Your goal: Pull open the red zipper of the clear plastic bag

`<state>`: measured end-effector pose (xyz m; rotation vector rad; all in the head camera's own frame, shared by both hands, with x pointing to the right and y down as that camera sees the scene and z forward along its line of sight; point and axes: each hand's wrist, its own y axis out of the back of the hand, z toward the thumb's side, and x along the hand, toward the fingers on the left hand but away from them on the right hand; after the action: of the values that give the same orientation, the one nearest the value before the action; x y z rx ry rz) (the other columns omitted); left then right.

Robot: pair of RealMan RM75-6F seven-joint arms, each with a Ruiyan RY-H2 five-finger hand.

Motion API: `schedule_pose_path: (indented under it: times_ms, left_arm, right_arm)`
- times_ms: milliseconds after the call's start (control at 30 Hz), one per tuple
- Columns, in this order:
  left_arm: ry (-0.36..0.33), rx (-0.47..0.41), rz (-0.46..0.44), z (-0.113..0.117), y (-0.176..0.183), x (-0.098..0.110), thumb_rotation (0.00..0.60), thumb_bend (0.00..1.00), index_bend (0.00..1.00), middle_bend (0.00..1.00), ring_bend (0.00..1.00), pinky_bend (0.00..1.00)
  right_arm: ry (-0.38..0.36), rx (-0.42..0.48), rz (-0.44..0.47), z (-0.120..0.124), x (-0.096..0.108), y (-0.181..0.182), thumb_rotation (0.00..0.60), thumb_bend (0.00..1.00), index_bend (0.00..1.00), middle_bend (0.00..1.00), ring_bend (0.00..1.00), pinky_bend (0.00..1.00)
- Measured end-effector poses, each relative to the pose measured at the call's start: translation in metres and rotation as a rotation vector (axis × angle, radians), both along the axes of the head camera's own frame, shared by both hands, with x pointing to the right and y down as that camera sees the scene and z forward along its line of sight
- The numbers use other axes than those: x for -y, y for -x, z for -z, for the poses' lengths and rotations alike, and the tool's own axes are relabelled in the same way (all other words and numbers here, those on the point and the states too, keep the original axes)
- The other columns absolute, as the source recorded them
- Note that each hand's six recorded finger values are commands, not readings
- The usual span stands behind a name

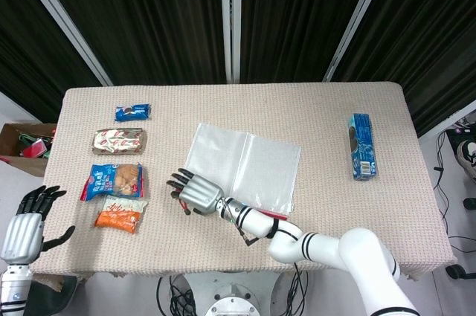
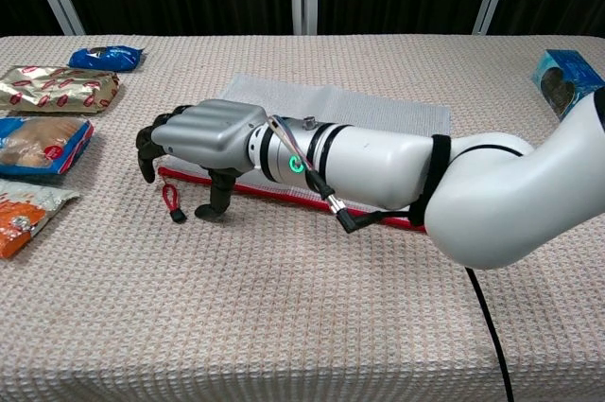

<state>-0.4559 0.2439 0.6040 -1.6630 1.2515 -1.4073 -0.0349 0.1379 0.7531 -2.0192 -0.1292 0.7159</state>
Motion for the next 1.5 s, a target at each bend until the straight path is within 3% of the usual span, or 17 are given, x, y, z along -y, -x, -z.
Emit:
schedule_pose_path:
  times_ms: [767, 1000, 1300, 1500]
  left_arm:
    - [-0.009, -0.014, 0.008, 0.001, 0.004, 0.0, 0.6, 0.2, 0.22, 0.14, 0.09, 0.12]
    - [-0.013, -0.018, 0.008, 0.002, 0.003, -0.001, 0.6, 0.2, 0.22, 0.14, 0.09, 0.11]
    - [-0.007, -0.034, -0.009, 0.0, -0.002, 0.002, 0.6, 0.2, 0.22, 0.14, 0.09, 0.11]
    - [0.01, -0.077, -0.064, -0.007, -0.015, 0.013, 0.6, 0.2, 0.22, 0.14, 0.09, 0.12]
  right_arm:
    - [-0.034, 0.043, 0.02, -0.005, -0.008, 0.011, 0.6, 0.33, 0.52, 0.14, 0.0, 0.0]
    - [-0.052, 0.058, 0.026, -0.002, -0.009, 0.014, 0.6, 0.43, 0.61, 0.17, 0.0, 0.0]
    - [-0.081, 0.105, 0.03, 0.008, -0.01, 0.013, 0.6, 0.49, 0.79, 0.24, 0.0, 0.0]
    - [-0.104, 0.195, 0.017, 0.029, -0.007, 0.002, 0.6, 0.49, 0.85, 0.25, 0.0, 0.0]
